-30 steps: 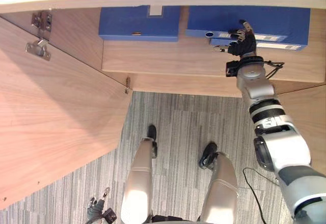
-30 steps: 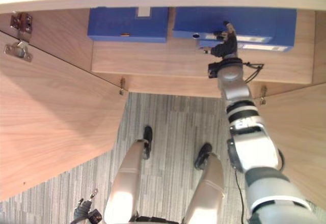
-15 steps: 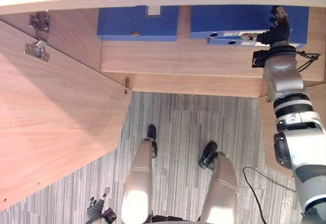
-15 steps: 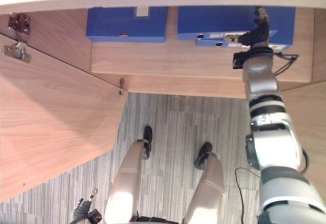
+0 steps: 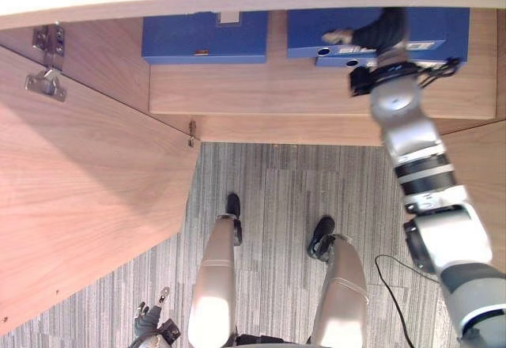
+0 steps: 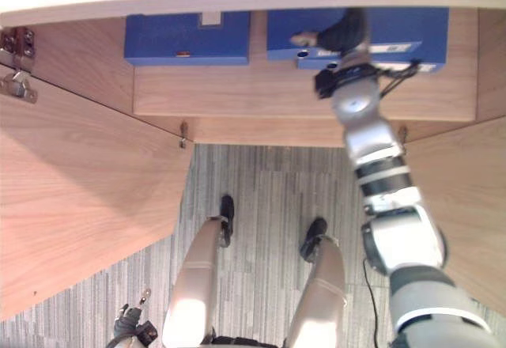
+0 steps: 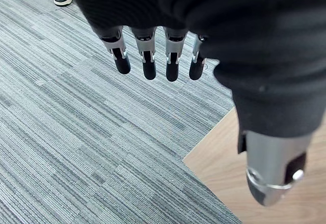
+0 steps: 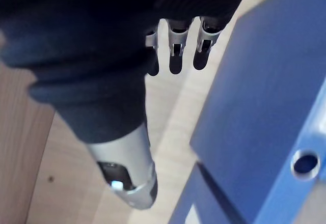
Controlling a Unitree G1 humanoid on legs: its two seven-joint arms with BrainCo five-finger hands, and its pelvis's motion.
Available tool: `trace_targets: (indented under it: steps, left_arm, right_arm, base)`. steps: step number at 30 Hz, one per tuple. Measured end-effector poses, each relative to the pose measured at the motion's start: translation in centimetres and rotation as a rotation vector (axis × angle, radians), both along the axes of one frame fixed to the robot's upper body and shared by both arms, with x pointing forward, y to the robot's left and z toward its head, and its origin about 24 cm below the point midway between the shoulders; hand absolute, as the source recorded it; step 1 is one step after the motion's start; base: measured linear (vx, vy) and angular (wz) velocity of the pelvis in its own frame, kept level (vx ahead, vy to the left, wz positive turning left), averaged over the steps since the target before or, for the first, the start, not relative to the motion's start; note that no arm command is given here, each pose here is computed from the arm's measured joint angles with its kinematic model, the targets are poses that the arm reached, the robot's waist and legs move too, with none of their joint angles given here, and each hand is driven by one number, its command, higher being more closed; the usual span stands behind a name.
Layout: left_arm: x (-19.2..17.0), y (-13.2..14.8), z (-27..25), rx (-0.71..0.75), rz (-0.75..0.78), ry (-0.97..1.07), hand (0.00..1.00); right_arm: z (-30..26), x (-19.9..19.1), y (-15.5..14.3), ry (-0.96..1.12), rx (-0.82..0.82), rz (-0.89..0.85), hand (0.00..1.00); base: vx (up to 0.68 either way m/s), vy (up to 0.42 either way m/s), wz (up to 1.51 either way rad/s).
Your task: Walk over to the cabinet, pick up the folder, carry it to the office cabinet, place the folder inside the office cabinet, then close the office cabinet door
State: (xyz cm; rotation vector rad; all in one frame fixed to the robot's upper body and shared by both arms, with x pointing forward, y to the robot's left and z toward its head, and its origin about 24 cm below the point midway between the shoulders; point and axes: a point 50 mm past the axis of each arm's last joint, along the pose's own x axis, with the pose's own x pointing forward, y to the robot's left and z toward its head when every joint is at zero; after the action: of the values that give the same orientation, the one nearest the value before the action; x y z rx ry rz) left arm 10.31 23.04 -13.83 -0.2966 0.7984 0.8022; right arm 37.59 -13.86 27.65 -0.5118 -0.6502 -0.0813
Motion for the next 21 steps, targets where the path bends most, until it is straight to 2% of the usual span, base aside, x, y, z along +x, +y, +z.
trace_targets:
  steps: [2, 3, 5, 10, 13, 21]
  left_arm:
    - [0.3, 0.4, 0.2, 0.013, -0.004, -0.007, 0.00]
    - [0.4, 0.4, 0.2, 0.014, -0.004, -0.008, 0.00]
    - [0.5, 0.6, 0.3, 0.026, -0.004, -0.011, 0.00]
    - [0.6, 0.7, 0.4, 0.036, 0.006, -0.009, 0.00]
    - [0.9, 0.8, 0.7, 0.043, 0.017, -0.029, 0.00]
    - [2.0, 0.0, 1.1, 0.023, 0.032, -0.073, 0.00]
  right_arm:
    - [-2.5, -0.2, 3.9, 0.065, -0.041, 0.123, 0.00]
    - [-2.8, -0.2, 4.3, 0.072, -0.040, 0.136, 0.00]
    - [-4.0, -0.6, 7.0, 0.109, -0.025, 0.223, 0.00]
    - [-6.4, 0.3, 9.9, 0.236, 0.038, 0.267, 0.00]
    - [-6.7, 0.7, 10.5, 0.273, 0.070, 0.268, 0.00]
    - [-3.3, 2.4, 7.8, 0.271, 0.351, 0.208, 0.00]
  base:
    - [0.00, 0.000, 0.00]
    - [0.00, 0.000, 0.00]
    - [0.01, 0.025, 0.04]
    - [0.00, 0.037, 0.05]
    - [-0.01, 0.035, 0.14]
    - [-0.04, 0.030, 0.10]
